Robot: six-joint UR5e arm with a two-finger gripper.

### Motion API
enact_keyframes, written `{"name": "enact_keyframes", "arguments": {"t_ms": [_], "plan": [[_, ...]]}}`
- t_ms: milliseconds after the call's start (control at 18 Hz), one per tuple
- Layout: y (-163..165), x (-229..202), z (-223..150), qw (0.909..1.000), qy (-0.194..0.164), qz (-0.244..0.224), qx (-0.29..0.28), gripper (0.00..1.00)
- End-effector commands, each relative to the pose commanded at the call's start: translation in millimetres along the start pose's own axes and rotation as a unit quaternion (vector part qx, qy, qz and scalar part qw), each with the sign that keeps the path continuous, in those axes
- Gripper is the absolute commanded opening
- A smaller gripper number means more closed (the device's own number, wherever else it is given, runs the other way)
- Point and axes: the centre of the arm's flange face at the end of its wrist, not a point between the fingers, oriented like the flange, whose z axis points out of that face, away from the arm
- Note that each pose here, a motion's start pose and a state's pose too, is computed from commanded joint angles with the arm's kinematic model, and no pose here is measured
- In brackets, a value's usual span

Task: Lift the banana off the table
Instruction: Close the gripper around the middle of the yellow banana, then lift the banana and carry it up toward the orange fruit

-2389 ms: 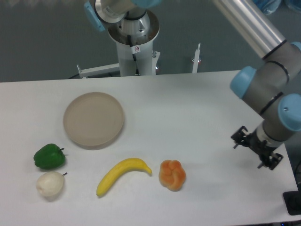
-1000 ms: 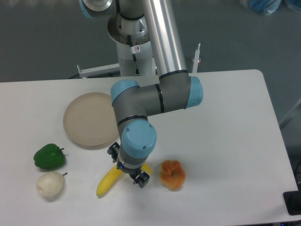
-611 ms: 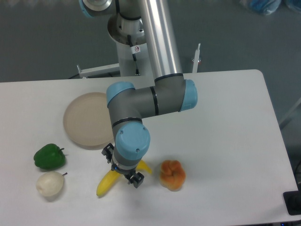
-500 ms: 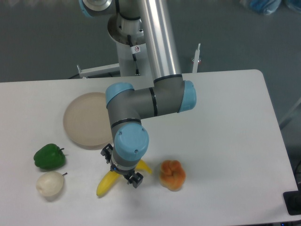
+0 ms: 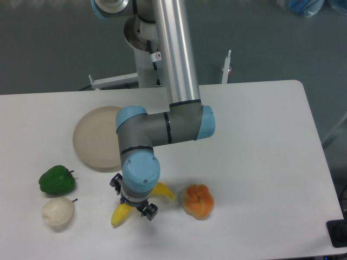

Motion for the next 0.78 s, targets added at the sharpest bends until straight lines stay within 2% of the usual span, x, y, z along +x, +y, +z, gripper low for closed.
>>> {"name": "enact_keyframes", "arguments": {"t_ms": [56,167,278,389,556,778], "plan": [[0,0,-1,1.0000,-0.001,-0.001,0.001,0.91],[0,0,-1,1.0000,-0.001,-0.002,0.001,0.47],[0,1,-4,1.0000,-0.002,-0.003,0.002,0.28],[0,1,-7,1.0000,-0.003,-0.002,0.004,0.15],[-1,2,-22,0.9999,-0.008,-0.001,0.013,0.10],[13,-12,-60,0.9989,-0.018,-0.014,0.040,0.10]]}}
